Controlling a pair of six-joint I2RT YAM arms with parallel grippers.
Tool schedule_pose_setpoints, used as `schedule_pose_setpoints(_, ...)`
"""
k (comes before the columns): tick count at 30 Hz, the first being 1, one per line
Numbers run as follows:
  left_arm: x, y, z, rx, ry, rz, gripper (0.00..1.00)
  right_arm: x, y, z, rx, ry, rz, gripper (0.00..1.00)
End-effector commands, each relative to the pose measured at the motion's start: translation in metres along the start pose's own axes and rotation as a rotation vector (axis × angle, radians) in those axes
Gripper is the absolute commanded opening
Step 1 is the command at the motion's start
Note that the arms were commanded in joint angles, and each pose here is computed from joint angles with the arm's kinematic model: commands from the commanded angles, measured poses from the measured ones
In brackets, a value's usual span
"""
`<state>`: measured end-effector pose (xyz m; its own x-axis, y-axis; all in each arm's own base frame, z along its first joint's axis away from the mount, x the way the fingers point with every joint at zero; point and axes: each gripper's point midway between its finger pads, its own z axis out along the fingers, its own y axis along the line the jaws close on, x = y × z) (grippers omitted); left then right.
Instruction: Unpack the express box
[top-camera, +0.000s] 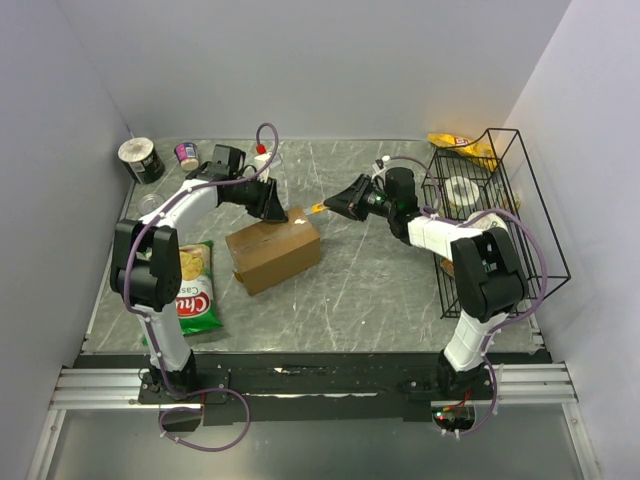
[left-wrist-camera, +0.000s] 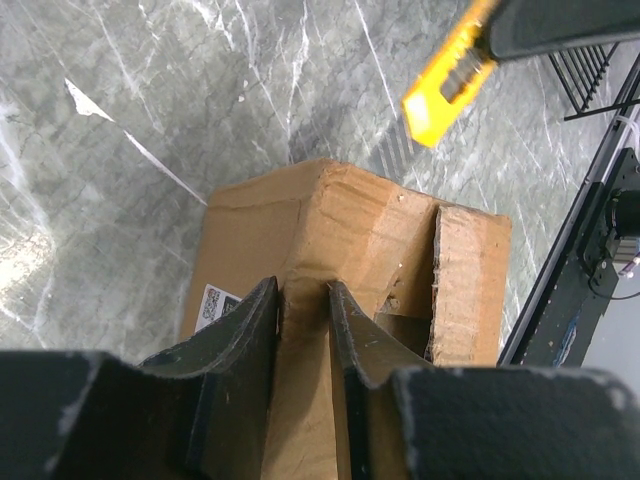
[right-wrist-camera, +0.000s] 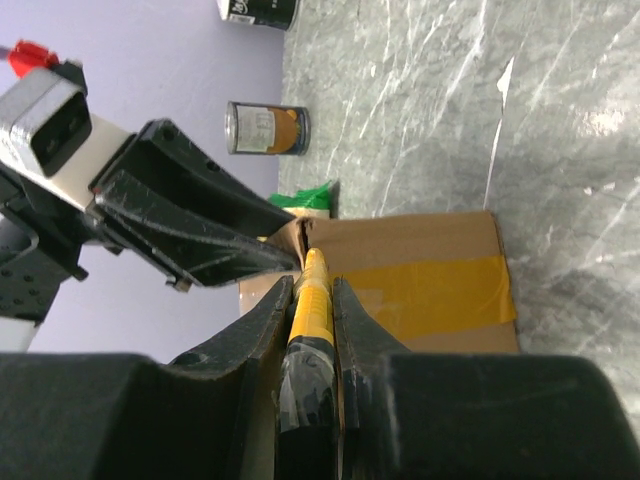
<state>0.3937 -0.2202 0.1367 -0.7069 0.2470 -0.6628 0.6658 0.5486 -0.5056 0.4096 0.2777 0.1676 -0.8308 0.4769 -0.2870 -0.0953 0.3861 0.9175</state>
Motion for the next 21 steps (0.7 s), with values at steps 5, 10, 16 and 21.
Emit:
schedule_pose_setpoints(5, 0.005, 0.035, 0.004, -0.139, 0.025, 0.004, 0.01, 0.013, 0.001, -0.029, 0.011, 0.039, -0.066, 0.00)
schedule_pose_setpoints(10, 0.003, 0.038, 0.003, -0.157, 0.018, 0.002, 0.01, 0.014, -0.002, -0.038, 0.020, 0.063, -0.097, 0.00)
schedule_pose_setpoints(16, 0.003, 0.049, -0.002, -0.206, 0.013, -0.011, 0.01, 0.020, -0.009, -0.047, 0.032, 0.102, -0.104, 0.00)
schedule_pose_setpoints(21, 0.001, 0.059, -0.006, -0.253, 0.005, -0.019, 0.01, 0.025, -0.008, -0.051, 0.017, 0.132, -0.128, 0.00)
